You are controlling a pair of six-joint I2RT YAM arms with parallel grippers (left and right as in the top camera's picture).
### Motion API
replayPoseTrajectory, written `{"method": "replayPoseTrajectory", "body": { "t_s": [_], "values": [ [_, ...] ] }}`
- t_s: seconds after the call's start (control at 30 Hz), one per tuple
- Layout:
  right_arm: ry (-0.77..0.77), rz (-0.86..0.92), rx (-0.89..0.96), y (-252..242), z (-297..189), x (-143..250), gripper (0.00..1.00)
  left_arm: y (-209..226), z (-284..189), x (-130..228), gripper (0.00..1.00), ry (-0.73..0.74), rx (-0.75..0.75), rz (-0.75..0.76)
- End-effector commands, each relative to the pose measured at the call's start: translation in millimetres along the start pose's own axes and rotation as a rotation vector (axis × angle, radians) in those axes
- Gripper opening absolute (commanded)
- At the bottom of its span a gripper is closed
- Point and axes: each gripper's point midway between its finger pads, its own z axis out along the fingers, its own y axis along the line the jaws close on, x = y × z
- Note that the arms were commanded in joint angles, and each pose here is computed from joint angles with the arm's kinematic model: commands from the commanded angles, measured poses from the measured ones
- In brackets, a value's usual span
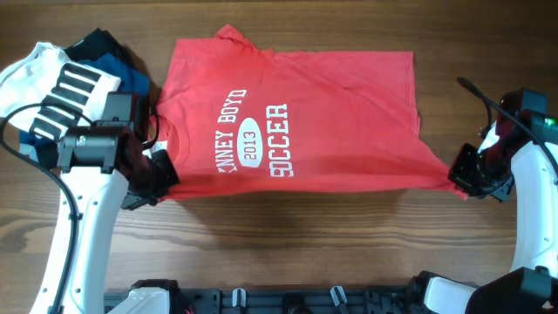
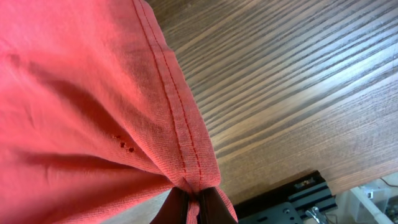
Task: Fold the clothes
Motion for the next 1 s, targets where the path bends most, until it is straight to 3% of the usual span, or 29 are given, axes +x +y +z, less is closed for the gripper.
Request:
{"method": "replayPoseTrajectory", "body": {
  "t_s": [0.0,0.23,0.5,0.8,0.97],
  "values": [
    [-0.019,-0.034,-0.047,6.7,-0.6,-4.2,0.04,-8.7,5.1,-12.7,0.04,-0.050,0.047,-0.026],
    [-0.131,-0.070,-0.110,20.8,-3.5,-31.5,0.04,-31.2,0.5,-60.6,0.04,-0.232,0.132,-0.028],
    [-0.228,-0.100,-0.182,37.6,-5.6,-59.4,0.04,-40.1,19.9,-93.2,0.04,-0.280,0.111,-0.035],
    [-0.212,-0.189,-0.210,75.3,32.0,-86.3,0.04,-52.0,55.3,-135.2,0.04,-0.330,0.078,-0.043],
    [-0.222,-0.215,-0.196,88.9,53.0,-101.3,0.04,-53.1,78.8,-139.8,0.04,-0.294,0.050,-0.042]
  ]
}}
